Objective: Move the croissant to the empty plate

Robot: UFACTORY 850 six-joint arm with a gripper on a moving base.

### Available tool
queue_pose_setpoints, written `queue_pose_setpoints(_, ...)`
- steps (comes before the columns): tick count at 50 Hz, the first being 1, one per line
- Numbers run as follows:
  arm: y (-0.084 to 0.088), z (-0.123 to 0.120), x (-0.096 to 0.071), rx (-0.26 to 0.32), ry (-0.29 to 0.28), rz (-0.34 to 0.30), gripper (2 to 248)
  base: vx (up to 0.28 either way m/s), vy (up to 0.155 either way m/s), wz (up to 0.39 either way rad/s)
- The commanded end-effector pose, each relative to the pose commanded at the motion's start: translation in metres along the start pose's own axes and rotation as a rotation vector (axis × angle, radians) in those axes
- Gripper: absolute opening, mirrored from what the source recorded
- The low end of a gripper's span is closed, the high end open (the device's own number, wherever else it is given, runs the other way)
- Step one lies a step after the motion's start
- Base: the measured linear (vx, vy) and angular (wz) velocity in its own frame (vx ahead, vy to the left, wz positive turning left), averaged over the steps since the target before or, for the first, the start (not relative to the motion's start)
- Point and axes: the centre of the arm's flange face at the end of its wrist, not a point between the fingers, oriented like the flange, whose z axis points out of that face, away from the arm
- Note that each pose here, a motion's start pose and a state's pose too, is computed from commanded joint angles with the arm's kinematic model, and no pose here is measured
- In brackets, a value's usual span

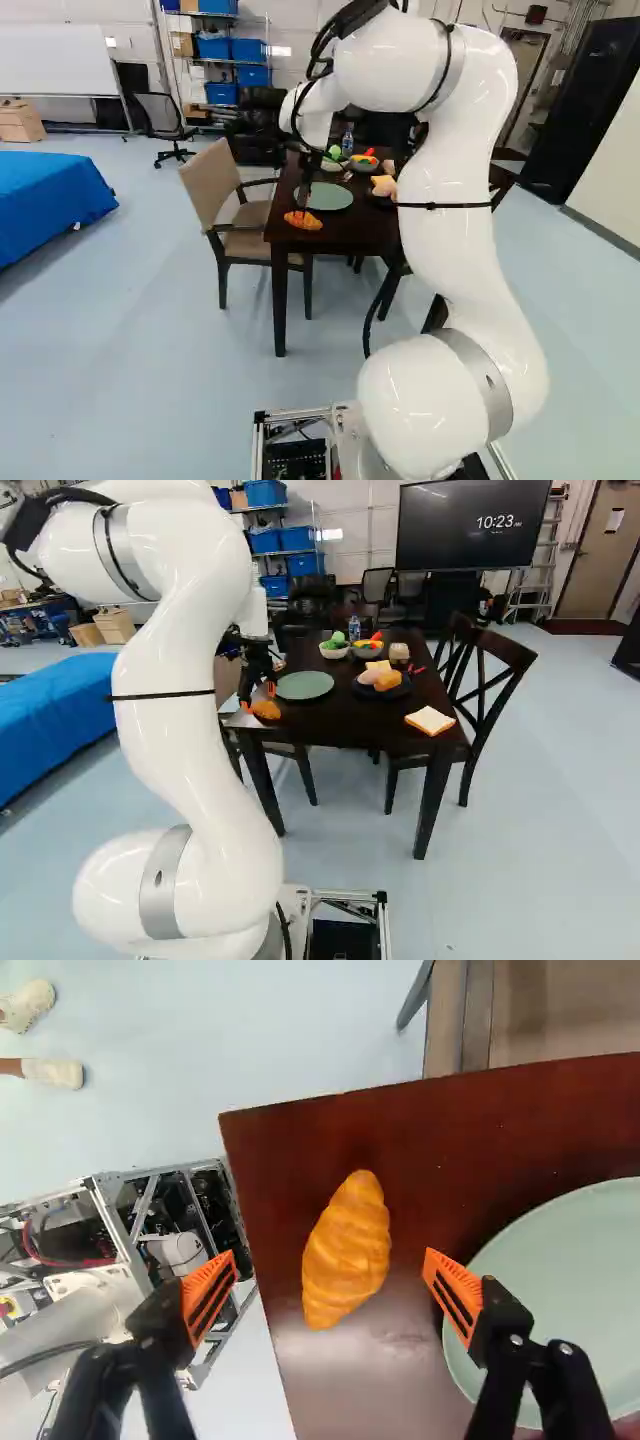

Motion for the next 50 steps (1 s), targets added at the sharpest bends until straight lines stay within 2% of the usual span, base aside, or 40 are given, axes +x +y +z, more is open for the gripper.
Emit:
queue_pose_setpoints(25, 0.000, 0.000, 0.000, -0.003, 0.001, 0.000, 247, 0.000, 0.000, 0.000)
queue_pose_setpoints(36, 0.005, 0.012, 0.000, 0.012, -0.005, 0.002, 247, 0.000, 0.000, 0.000)
queue_pose_setpoints(50, 0.005, 0.012, 0.000, 0.012, -0.005, 0.002, 247, 0.000, 0.000, 0.000)
